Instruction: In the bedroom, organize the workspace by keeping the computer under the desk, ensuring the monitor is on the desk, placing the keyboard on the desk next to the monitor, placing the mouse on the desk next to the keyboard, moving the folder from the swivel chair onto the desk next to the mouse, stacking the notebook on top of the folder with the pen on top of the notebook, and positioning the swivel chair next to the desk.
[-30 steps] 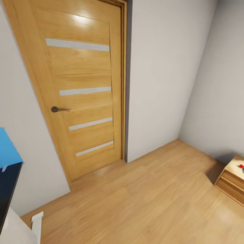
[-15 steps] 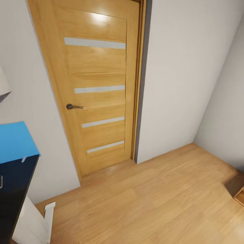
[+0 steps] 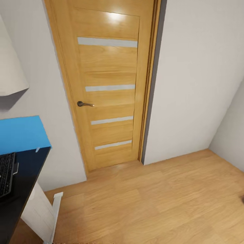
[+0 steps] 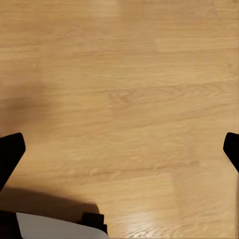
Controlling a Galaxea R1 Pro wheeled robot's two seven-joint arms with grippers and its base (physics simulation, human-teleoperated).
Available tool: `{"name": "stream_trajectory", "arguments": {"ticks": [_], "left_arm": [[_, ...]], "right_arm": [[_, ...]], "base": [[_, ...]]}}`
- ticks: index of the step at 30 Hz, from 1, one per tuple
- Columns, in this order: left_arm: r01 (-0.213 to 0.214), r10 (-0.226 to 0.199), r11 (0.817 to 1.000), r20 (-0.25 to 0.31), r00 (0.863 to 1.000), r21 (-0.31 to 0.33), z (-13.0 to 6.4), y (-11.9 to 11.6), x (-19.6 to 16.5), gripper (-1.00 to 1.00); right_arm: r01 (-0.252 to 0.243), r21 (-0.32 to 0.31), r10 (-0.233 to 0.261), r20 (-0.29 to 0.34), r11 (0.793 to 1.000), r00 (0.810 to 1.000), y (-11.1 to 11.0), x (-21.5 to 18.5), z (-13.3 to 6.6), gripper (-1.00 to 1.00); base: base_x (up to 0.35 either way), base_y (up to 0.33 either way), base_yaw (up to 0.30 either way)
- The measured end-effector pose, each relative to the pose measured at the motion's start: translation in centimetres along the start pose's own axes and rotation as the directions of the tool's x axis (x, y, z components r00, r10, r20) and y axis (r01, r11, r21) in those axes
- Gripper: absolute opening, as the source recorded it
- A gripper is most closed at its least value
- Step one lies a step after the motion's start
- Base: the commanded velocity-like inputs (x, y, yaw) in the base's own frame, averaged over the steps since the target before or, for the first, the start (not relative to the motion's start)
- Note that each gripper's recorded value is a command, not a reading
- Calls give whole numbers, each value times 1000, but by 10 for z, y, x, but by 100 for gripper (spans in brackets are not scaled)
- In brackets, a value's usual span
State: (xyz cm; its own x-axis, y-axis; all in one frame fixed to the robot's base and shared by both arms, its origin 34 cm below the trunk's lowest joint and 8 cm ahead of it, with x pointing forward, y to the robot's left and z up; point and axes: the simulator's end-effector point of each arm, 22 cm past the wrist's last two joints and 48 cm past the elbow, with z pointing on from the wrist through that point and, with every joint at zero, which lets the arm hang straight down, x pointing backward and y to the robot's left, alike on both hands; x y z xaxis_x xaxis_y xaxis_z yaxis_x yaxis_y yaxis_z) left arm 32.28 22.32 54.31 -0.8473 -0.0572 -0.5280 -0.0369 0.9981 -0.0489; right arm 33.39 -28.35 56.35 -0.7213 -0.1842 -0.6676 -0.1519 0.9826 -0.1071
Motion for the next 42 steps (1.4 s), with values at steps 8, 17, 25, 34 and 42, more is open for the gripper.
{"name": "stream_trajectory", "arguments": {"ticks": [8, 17, 25, 34, 42], "left_arm": [[0, 0, 1000, -2, 1000, 0, 0, 0, 1, 100], [1, -1, 1000, -2, 1000, -1, 0, 0, 0, 100], [1, -1, 1000, -2, 1000, -1, 0, 0, 1, 100], [2, -2, 1000, -1, 1000, -2, 0, 0, 0, 100], [1, -1, 1000, 3, 1000, -2, 0, 1, -1, 100]], "right_arm": [[0, 0, 0, 0, 1000, 1000, 0, 0, 0, 100], [1, -1, -1, 0, 1000, 1000, 0, 0, 0, 100], [1, -1, -1, -2, 1000, 1000, 1, 1, 0, 100], [0, -1, 0, -2, 1000, 1000, 0, 1, 0, 100], [1, -1, 0, 1, 1000, 1000, 1, 0, 0, 100]], "base": [[0, -307, 285], [0, -88, 100], [0, -6, 20], [0, 0, 197], [18, -2, 258]]}}
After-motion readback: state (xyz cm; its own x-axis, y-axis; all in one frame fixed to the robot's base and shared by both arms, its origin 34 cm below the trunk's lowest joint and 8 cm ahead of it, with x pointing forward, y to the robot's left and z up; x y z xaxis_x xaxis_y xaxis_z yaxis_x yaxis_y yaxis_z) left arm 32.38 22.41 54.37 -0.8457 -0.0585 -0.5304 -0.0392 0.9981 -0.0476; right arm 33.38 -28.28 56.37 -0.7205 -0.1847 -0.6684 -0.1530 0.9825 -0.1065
